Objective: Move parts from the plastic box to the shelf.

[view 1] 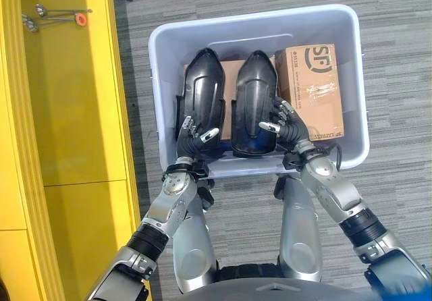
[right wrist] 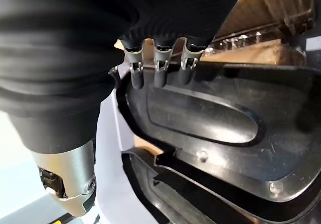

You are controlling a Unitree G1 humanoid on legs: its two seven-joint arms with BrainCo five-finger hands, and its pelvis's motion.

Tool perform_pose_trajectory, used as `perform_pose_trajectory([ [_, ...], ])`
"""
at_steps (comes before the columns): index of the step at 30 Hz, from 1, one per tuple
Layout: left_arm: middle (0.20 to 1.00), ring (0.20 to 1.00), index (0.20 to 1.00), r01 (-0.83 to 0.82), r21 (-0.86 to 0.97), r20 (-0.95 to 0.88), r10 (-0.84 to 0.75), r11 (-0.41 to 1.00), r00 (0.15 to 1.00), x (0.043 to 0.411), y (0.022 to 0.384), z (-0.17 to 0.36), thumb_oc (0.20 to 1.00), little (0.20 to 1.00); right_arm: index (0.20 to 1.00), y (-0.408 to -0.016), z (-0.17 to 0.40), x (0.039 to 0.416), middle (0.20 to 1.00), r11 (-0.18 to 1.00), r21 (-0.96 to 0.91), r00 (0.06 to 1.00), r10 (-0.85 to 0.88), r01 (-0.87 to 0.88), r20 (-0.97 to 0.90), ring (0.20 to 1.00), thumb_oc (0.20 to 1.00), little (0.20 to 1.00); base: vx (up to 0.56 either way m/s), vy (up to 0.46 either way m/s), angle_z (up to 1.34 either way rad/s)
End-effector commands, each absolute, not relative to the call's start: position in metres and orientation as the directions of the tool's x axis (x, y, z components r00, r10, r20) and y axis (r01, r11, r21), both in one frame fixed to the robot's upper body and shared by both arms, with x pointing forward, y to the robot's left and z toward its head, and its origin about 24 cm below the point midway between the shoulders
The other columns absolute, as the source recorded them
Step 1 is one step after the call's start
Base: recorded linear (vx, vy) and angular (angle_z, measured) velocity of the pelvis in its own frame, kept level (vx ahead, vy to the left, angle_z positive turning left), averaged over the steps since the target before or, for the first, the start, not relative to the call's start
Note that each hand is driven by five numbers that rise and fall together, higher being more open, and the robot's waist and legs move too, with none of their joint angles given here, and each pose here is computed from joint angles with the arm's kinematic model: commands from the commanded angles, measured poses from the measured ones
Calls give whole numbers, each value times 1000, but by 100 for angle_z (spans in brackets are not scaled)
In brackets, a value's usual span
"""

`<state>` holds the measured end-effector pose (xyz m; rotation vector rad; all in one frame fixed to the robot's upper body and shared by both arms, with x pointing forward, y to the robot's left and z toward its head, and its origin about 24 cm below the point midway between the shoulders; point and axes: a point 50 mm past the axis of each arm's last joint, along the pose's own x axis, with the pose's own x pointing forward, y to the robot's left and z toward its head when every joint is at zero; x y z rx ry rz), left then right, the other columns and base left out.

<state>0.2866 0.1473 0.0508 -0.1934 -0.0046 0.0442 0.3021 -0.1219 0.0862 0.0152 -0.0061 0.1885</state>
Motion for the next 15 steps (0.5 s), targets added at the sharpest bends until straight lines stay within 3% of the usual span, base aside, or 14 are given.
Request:
perform_pose_trajectory([
  [1, 1000, 1000, 1000, 37, -86, 136, -25, 996, 990, 284, 146, 69, 1000, 1000, 1000, -122, 97, 298, 1000, 985, 47, 982, 162, -167, 100, 1000, 1000, 1000, 0, 0, 0],
  [10, 1000, 1000, 1000, 58, 22, 273, -62, 998, 960, 288, 134, 92, 1000, 1000, 1000, -122, 98, 301, 1000, 987, 38, 984, 150, -154, 95, 1000, 1000, 1000, 1, -1, -1],
  [15, 1000, 1000, 1000, 38, 57, 437, -60, 998, 898, 284, 129, 120, 1000, 1000, 1000, -119, 99, 301, 1000, 986, 52, 983, 155, -161, 101, 1000, 1000, 1000, 7, -9, -6],
])
